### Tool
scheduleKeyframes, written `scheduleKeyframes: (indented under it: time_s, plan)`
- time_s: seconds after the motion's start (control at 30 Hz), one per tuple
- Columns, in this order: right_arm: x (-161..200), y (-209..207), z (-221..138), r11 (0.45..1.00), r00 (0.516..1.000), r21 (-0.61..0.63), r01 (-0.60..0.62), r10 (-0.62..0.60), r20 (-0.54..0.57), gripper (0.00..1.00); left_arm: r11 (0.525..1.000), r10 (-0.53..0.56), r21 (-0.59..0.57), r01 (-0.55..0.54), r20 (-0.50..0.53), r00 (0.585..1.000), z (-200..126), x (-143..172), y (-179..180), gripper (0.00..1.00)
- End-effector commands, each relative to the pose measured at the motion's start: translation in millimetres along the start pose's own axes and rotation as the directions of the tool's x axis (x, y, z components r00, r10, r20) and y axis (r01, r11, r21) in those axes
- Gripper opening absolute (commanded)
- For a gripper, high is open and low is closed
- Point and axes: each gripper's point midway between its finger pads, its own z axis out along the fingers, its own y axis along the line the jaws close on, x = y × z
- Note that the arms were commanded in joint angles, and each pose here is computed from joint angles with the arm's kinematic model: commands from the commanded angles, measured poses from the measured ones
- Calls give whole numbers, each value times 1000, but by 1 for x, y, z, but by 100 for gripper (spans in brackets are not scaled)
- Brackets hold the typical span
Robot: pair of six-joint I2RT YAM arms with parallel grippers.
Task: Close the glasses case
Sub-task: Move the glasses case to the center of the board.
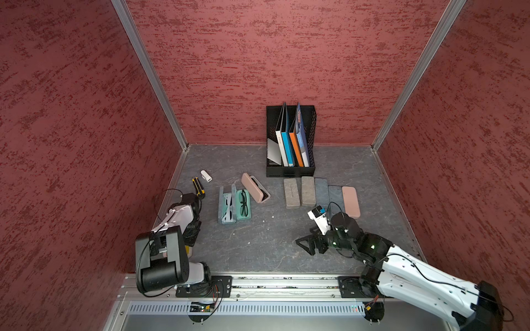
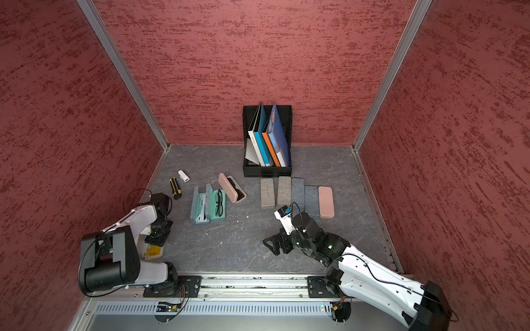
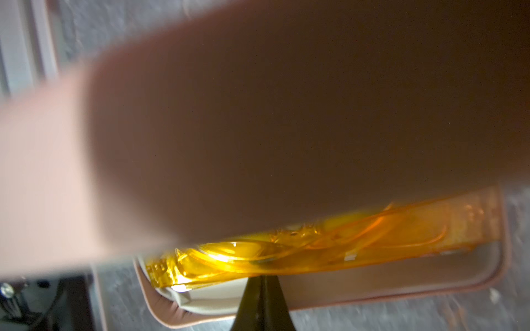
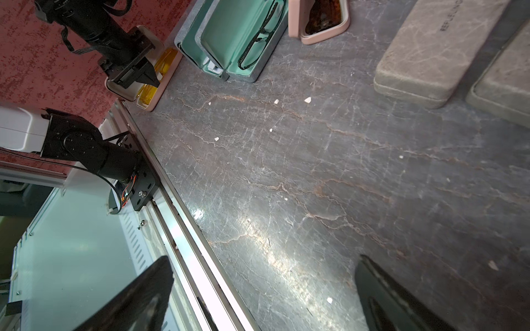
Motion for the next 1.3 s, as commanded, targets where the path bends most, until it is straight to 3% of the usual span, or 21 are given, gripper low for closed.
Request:
scheduleKeyframes:
  time_s: [0.0, 0.6, 1.1, 1.27]
  plan:
    - [5, -6, 1, 999, 1000, 30, 15, -15, -11, 98, 1000, 12, 1, -12, -76, 997, 1, 29, 5, 0]
    - [4, -4, -1, 1000, 1000, 22, 9, -9, -2, 98, 988, 106, 126, -94, -99, 989, -16, 106, 48, 0]
    - [4, -5, -6, 1000, 1000, 31, 3, -3, -2, 99, 945, 278, 192, -267, -33, 960, -40, 187, 35, 0]
    - [8, -8, -4, 999, 1000, 41, -1, 2, -9, 98, 917, 328, 235, -321, 9, 945, -63, 223, 23, 0]
